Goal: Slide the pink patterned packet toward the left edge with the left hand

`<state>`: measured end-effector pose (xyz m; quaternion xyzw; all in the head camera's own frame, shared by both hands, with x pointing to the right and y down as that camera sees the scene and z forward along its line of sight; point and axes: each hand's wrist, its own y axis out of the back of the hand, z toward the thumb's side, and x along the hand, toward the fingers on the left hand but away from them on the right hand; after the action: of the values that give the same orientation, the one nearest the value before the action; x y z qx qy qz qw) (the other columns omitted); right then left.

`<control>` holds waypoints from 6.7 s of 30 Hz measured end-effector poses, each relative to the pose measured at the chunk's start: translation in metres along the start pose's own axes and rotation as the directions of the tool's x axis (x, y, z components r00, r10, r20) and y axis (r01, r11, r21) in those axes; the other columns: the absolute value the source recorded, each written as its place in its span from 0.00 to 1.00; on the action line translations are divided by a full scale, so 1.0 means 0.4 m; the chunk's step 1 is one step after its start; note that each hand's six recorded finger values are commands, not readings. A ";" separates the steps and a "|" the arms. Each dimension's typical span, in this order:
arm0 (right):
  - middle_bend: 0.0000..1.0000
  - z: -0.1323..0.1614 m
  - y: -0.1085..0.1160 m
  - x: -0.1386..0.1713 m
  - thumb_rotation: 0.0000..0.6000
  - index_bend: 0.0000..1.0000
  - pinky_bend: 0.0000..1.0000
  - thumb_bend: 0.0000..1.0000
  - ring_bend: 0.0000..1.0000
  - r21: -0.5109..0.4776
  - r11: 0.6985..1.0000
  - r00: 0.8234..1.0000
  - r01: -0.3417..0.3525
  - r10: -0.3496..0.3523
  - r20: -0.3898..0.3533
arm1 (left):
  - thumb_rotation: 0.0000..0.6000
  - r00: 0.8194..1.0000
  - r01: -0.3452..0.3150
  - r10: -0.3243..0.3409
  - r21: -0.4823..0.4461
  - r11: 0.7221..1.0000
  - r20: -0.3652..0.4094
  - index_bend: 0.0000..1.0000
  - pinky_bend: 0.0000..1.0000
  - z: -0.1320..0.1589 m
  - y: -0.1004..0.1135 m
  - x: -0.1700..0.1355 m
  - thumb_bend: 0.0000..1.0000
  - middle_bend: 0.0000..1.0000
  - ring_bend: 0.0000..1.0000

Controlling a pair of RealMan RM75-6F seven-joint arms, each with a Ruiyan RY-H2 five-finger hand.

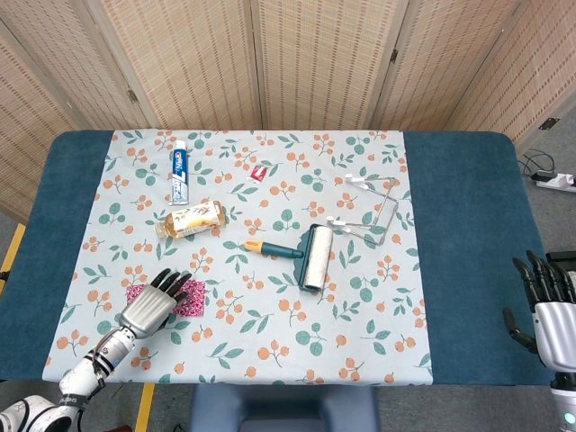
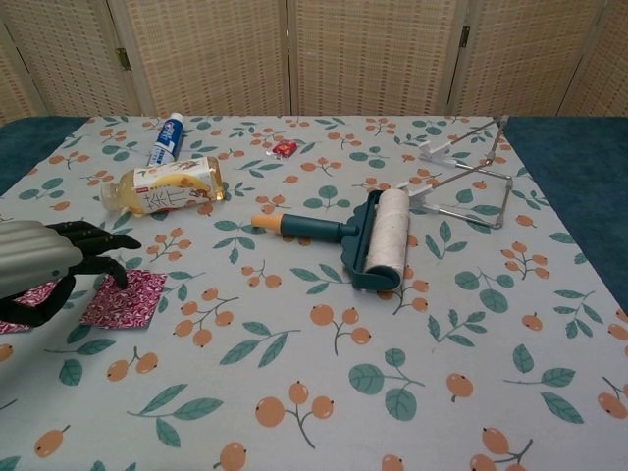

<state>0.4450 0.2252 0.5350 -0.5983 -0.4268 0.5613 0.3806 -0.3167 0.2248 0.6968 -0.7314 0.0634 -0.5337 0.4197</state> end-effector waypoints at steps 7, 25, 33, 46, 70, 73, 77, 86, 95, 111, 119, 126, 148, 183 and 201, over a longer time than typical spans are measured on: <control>0.00 -0.006 0.000 0.001 1.00 0.00 0.00 0.45 0.02 0.001 1.000 1.000 -0.002 0.002 0.006 | 1.00 1.000 0.009 -0.009 0.002 1.000 0.003 0.25 0.00 0.021 -0.009 0.015 0.97 0.00 0.00; 0.00 -0.002 -0.008 -0.008 1.00 0.00 0.00 0.45 0.02 -0.002 1.000 1.000 -0.011 0.011 -0.002 | 1.00 0.995 0.074 -0.075 -0.016 0.997 -0.059 0.23 0.00 -0.024 -0.055 -0.001 0.97 0.00 0.00; 0.00 0.001 -0.005 -0.008 1.00 0.00 0.00 0.45 0.02 -0.002 1.000 1.000 -0.006 0.006 -0.005 | 1.00 0.990 0.092 -0.097 -0.051 0.994 -0.099 0.23 0.00 -0.059 -0.075 -0.017 0.96 0.00 0.00; 0.00 0.000 -0.001 -0.004 1.00 0.00 0.00 0.45 0.01 -0.009 1.000 1.000 0.003 -0.003 -0.005 | 1.00 0.992 0.029 -0.043 -0.112 0.993 -0.120 0.19 0.00 -0.080 -0.039 -0.048 0.96 0.00 0.00; 0.00 -0.018 0.003 -0.001 1.00 0.00 0.00 0.45 0.01 -0.015 1.000 1.000 0.011 -0.011 -0.001 | 1.00 0.979 -0.028 -0.015 -0.209 0.978 -0.202 0.14 0.00 -0.130 -0.002 -0.064 0.36 0.00 0.00; 0.00 -0.020 0.001 0.000 1.00 0.00 0.00 0.45 0.01 -0.018 1.000 1.000 0.009 -0.009 0.000 | 1.00 0.982 -0.030 -0.011 -0.216 0.976 -0.187 0.14 0.00 -0.115 0.001 -0.058 0.36 0.00 0.00; 0.00 -0.025 0.001 0.000 1.00 0.00 0.00 0.45 0.01 -0.018 1.000 1.000 0.010 -0.010 0.000 | 1.00 0.990 -0.021 -0.010 -0.215 0.976 -0.141 0.14 0.00 -0.077 0.010 -0.035 0.36 0.00 0.00; 0.00 -0.037 -0.001 -0.002 1.00 0.00 0.00 0.45 0.01 -0.022 1.000 1.000 0.008 -0.008 0.008 | 1.00 0.998 0.005 -0.018 -0.218 0.976 -0.056 0.13 0.00 0.013 0.041 0.033 0.35 0.00 0.00; 0.00 -0.051 -0.004 -0.002 1.00 0.00 0.00 0.45 0.01 -0.026 1.000 1.000 0.005 -0.005 0.018 | 1.00 0.996 0.070 -0.083 -0.241 0.968 -0.044 0.10 0.00 0.052 0.043 0.084 0.35 0.00 0.00; 0.00 -0.061 -0.003 0.000 1.00 0.00 0.00 0.45 0.02 -0.029 0.999 1.000 0.013 -0.013 0.022 | 1.00 0.984 0.132 -0.156 -0.228 0.965 -0.091 0.10 0.00 0.056 0.023 0.117 0.35 0.00 0.00; 0.00 -0.060 -0.003 0.000 1.00 0.00 0.00 0.45 0.02 -0.029 0.999 1.000 0.013 -0.012 0.021 | 1.00 0.982 0.132 -0.159 -0.234 0.963 -0.104 0.12 0.00 0.055 0.016 0.119 0.35 0.00 0.00; 0.00 -0.060 -0.003 0.003 1.00 0.00 0.00 0.45 0.02 -0.029 0.999 1.000 0.012 -0.012 0.023 | 1.00 0.985 0.107 -0.135 -0.236 0.966 -0.108 0.22 0.00 0.058 0.014 0.120 0.35 0.00 0.00; 0.00 -0.059 -0.002 -0.009 1.00 0.00 0.00 0.45 0.01 -0.031 0.999 1.000 0.015 -0.015 0.014 | 1.00 0.972 -0.035 -0.028 -0.259 0.965 -0.235 0.26 0.00 -0.065 0.067 0.018 0.35 0.00 0.00; 0.00 -0.038 -0.003 -0.016 1.00 0.00 0.00 0.45 0.01 -0.029 1.000 1.000 0.011 -0.011 -0.003 | 1.00 0.920 0.049 -0.154 -0.283 0.958 -0.361 0.18 0.00 -0.181 -0.082 -0.071 0.35 0.00 0.00; 0.00 -0.039 0.000 -0.015 1.00 0.00 0.00 0.45 0.01 -0.030 0.999 1.000 0.014 -0.014 -0.001 | 1.00 0.914 0.091 -0.198 -0.298 0.950 -0.354 0.03 0.00 -0.178 -0.095 -0.073 0.34 0.00 0.00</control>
<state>0.4606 0.2200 0.5385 -0.6013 -0.4390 0.5516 0.3761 -0.4017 0.2261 0.7071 -0.6682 0.1620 -0.6807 0.2528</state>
